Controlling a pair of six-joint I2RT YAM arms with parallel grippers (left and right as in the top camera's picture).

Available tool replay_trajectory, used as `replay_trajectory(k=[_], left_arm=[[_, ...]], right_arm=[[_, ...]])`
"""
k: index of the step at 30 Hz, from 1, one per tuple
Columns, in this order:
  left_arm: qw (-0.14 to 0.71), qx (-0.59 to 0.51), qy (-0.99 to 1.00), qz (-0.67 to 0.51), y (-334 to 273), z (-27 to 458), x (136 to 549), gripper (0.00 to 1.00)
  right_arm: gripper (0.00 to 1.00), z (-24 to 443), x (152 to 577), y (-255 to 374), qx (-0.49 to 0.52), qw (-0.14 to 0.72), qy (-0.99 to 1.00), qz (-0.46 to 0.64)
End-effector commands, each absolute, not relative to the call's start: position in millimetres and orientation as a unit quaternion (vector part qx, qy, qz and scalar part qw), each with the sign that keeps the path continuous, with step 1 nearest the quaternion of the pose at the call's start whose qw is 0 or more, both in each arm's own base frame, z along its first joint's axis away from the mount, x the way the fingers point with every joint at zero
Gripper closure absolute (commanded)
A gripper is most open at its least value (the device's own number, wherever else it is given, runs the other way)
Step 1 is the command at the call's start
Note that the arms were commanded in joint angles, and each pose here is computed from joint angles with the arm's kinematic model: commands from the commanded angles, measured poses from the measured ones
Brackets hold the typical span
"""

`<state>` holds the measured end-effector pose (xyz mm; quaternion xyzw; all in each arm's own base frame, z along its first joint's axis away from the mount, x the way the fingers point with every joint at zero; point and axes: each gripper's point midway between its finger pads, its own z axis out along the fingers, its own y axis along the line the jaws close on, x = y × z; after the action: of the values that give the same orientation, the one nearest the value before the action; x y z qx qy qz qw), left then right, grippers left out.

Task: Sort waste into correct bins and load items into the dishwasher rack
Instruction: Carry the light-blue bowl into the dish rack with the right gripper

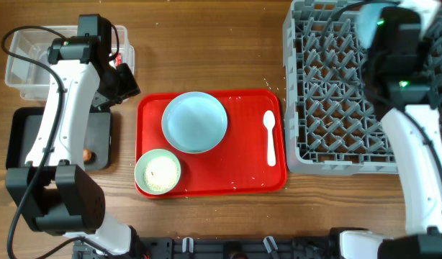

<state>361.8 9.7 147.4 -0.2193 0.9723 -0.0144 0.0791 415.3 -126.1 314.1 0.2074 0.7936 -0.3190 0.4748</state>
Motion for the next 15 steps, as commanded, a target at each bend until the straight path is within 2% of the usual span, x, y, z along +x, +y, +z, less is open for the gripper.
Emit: replay_trajectory(k=[1,7,15], left_arm=[[0.091,-0.221,0.971,-0.017,11.1,155.6,361.7,0.44],[0.091,-0.220,0.971,-0.017,11.0,155.6,361.6,0.44],[0.091,-0.220,0.971,-0.018,10.9,155.6,361.6,0.44]], right_arm=[[0.96,316.1,400.0,-191.4,0.279,0.435,0.738,-0.434],[0.96,287.1,396.8,-264.4,0.309,0.347,0.689,-0.556],[0.96,225.8,410.2,-303.1,0.295,0.289,0.697,-0.586]])
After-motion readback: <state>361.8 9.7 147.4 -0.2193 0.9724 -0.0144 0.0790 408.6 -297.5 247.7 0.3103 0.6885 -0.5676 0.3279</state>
